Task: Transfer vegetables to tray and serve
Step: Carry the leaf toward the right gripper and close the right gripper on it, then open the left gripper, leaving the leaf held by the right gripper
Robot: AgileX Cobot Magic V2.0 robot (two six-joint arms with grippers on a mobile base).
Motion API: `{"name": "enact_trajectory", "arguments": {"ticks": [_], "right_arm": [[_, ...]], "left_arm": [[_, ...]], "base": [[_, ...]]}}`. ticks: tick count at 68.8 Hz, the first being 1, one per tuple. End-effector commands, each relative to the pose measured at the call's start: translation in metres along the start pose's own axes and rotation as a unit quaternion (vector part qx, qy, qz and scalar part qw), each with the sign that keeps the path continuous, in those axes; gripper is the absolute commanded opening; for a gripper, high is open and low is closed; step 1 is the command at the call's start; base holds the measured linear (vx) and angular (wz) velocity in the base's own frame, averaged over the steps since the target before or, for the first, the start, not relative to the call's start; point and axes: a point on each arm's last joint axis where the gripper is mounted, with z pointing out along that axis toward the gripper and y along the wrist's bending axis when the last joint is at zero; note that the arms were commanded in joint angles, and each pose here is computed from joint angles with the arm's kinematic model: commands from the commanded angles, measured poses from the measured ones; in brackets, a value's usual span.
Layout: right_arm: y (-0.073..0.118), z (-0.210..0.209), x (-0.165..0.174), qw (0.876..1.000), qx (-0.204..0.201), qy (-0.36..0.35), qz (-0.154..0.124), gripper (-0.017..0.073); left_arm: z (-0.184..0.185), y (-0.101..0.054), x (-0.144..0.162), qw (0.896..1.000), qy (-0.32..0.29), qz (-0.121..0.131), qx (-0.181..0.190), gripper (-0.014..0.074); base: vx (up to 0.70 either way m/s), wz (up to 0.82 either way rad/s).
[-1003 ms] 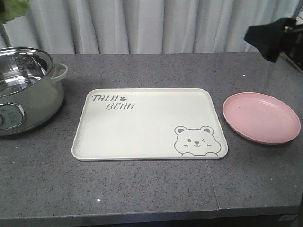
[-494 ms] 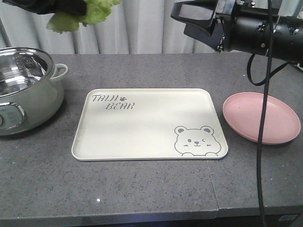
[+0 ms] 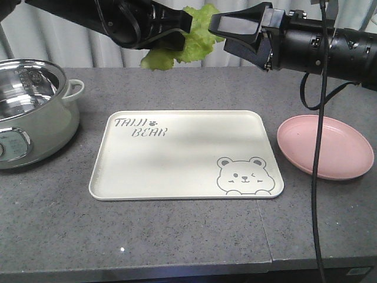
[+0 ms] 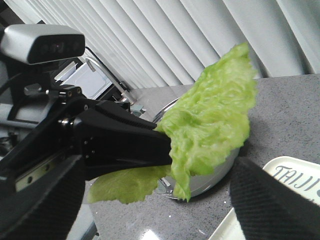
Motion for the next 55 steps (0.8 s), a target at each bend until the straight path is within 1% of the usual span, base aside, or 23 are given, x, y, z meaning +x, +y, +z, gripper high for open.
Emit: {"name": "enact_trajectory", "arguments": {"ticks": [1, 23, 30, 37, 43, 47, 51, 52, 55], "right_arm": [[0.023, -0.008, -0.023, 0.997, -0.033, -0.07, 0.007, 0.057], [0.022, -0.008, -0.024, 0.997, -0.024, -0.074, 0.005, 0.057], [0.022, -0.008, -0.024, 0.997, -0.025, -0.074, 0.006, 0.054], [0.022, -0.008, -0.024, 0.997, -0.025, -0.074, 0.006, 0.0428], [0.022, -0.008, -0.024, 0.997, -0.025, -0.074, 0.006, 0.0258], [0.022, -0.008, -0.024, 0.997, -0.025, -0.073, 0.006, 0.0108], [0.022, -0.008, -0.024, 0.997, -0.025, -0.073, 0.005, -0.0005], [0.022, -0.008, -0.024, 0.997, -0.025, -0.073, 0.006, -0.0017], [0.022, -0.008, -0.024, 0.997, -0.025, -0.073, 0.005, -0.0014]], "left_arm": [[-0.027, -0.023, -0.017, 0.997, -0.074, 0.011, 0.024, -0.0007], [-0.022, -0.041, -0.013, 0.997, -0.068, 0.022, 0.044, -0.0007], [-0.021, -0.045, -0.012, 0.996, -0.066, 0.025, 0.048, -0.0007], [-0.021, -0.046, -0.012, 0.996, -0.064, 0.026, 0.05, -0.0007], [-0.021, -0.046, -0.01, 0.997, -0.055, 0.026, 0.051, -0.0007], [-0.021, -0.046, -0.01, 0.997, -0.053, 0.027, 0.051, -0.0006], [-0.021, -0.046, -0.01, 0.997, -0.053, 0.027, 0.051, -0.0001], [-0.021, -0.046, -0.01, 0.997, -0.053, 0.027, 0.051, 0.0001], [-0.021, -0.046, -0.01, 0.997, -0.053, 0.027, 0.051, 0.0013]], "base": [[0.0, 0.0], [0.0, 0.0], [0.0, 0.0], [0.0, 0.0], [0.0, 0.0], [0.0, 0.0], [0.0, 0.0], [0.0, 0.0], [0.0, 0.0]]}}
